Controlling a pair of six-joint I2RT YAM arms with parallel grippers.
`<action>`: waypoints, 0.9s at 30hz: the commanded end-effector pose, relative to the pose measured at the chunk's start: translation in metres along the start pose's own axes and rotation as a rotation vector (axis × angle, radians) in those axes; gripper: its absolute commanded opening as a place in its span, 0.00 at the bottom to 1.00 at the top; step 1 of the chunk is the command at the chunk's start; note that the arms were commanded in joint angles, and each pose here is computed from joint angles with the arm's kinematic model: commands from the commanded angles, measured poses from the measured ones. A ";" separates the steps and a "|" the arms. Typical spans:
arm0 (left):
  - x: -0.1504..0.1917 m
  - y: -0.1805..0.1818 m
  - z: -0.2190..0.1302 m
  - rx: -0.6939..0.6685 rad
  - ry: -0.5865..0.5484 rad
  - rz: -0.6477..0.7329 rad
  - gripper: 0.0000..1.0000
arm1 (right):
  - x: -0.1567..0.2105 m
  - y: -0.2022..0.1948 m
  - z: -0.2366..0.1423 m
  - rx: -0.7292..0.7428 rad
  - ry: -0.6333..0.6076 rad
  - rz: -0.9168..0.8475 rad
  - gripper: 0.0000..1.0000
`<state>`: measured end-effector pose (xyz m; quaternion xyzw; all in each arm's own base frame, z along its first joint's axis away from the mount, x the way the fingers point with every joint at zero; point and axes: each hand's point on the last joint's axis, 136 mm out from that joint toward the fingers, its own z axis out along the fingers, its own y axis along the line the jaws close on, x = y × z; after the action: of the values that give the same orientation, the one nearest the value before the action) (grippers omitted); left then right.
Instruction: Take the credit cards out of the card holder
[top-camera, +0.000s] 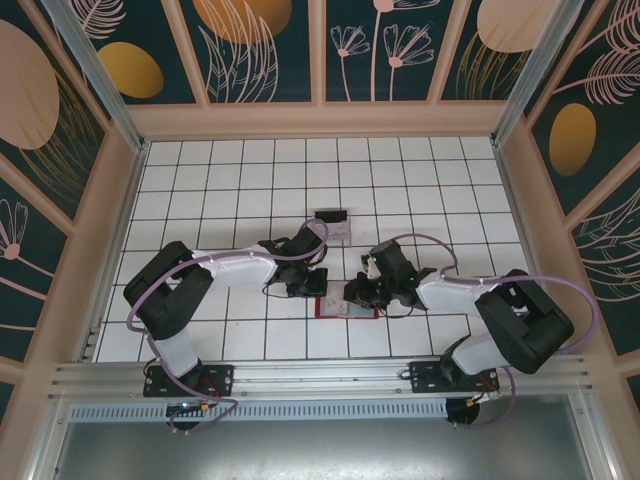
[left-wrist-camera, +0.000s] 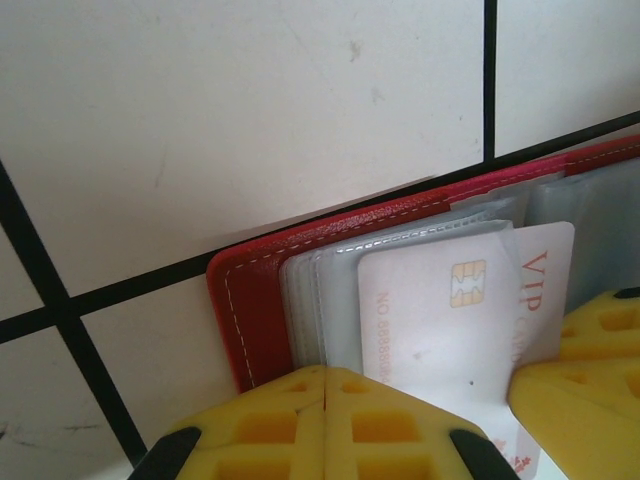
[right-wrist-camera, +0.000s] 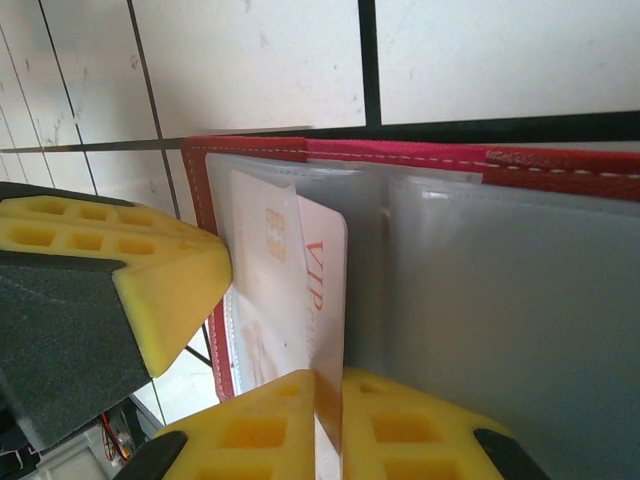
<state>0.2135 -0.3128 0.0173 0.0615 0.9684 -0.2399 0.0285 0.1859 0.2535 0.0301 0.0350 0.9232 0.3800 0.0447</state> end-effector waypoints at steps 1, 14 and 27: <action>0.007 0.012 -0.002 -0.061 0.018 -0.003 0.08 | 0.003 -0.014 -0.004 0.039 -0.012 0.031 0.13; 0.006 0.011 -0.004 -0.063 0.013 -0.005 0.09 | 0.003 -0.018 -0.007 0.034 -0.021 0.035 0.15; -0.008 -0.011 -0.020 -0.026 -0.032 0.010 0.29 | 0.003 -0.013 -0.005 0.011 -0.012 0.032 0.20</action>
<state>0.2189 -0.3121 0.0278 0.0581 0.9706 -0.2304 0.0378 0.1844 0.2444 0.0274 0.0466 0.9236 0.3776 0.0472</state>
